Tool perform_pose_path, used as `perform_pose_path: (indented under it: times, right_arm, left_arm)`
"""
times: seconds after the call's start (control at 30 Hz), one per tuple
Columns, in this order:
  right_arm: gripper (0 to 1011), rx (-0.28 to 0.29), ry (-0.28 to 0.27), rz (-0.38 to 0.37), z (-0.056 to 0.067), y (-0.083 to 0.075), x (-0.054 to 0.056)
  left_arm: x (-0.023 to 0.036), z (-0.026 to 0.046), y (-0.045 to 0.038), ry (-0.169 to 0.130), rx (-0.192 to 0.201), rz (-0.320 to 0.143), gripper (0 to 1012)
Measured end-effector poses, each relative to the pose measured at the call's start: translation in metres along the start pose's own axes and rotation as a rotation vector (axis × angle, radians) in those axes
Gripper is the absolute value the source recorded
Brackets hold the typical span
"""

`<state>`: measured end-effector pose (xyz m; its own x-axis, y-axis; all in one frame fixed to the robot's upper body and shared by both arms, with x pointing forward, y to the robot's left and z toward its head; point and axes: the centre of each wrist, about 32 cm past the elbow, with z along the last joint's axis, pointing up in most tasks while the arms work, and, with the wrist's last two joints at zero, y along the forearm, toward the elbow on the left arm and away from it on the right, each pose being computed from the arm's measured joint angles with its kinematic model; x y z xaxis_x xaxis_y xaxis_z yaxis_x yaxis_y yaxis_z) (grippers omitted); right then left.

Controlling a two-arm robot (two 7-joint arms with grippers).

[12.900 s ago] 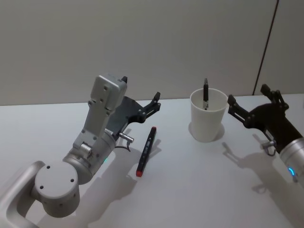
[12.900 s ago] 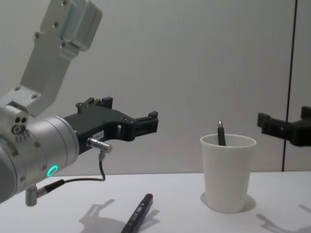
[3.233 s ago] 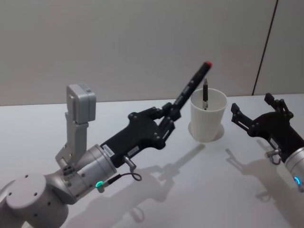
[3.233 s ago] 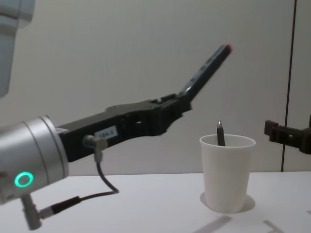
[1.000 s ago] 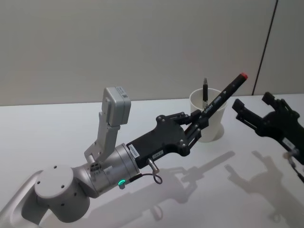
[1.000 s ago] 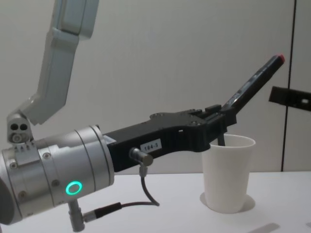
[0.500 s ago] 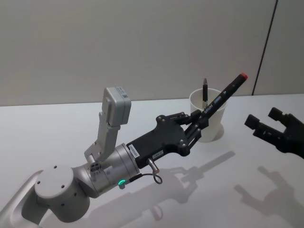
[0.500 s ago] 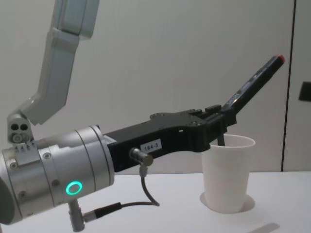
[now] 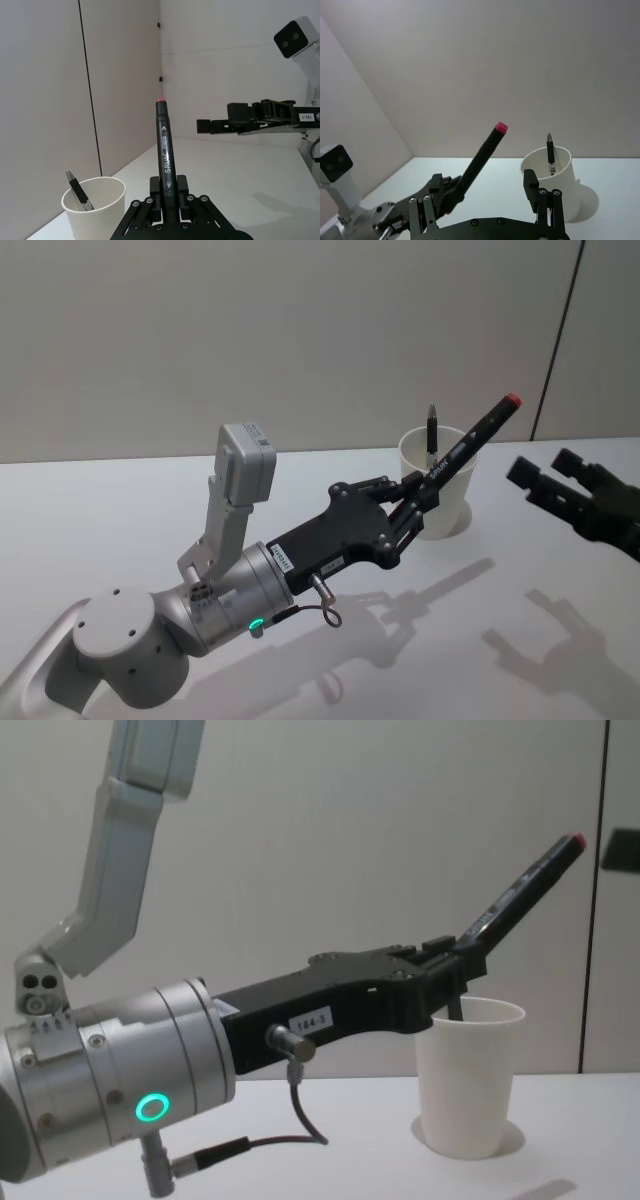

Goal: Place the pen into the pen holder.

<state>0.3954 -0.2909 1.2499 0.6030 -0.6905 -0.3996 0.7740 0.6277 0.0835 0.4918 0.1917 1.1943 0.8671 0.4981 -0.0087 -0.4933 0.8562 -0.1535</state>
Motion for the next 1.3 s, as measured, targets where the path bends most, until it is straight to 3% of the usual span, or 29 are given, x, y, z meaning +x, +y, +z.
perform_pose_path:
  times: [0.47, 0.83, 1.3]
  right_arm:
    - [1001, 0.053, 0.119, -0.038, -0.007, 0.025, -0.014]
    - [1001, 0.043, 0.211, -0.057, -0.011, 0.040, -0.020]
    - [1001, 0.031, 0.277, -0.071, -0.014, 0.058, -0.024]
  left_arm:
    - [0.0000, 0.0000, 0.0000, 0.000, 0.000, 0.000, 189]
    - [0.0000, 0.0000, 0.0000, 0.000, 0.000, 0.000, 190]
    - [0.0000, 0.0000, 0.0000, 0.000, 0.000, 0.000, 189]
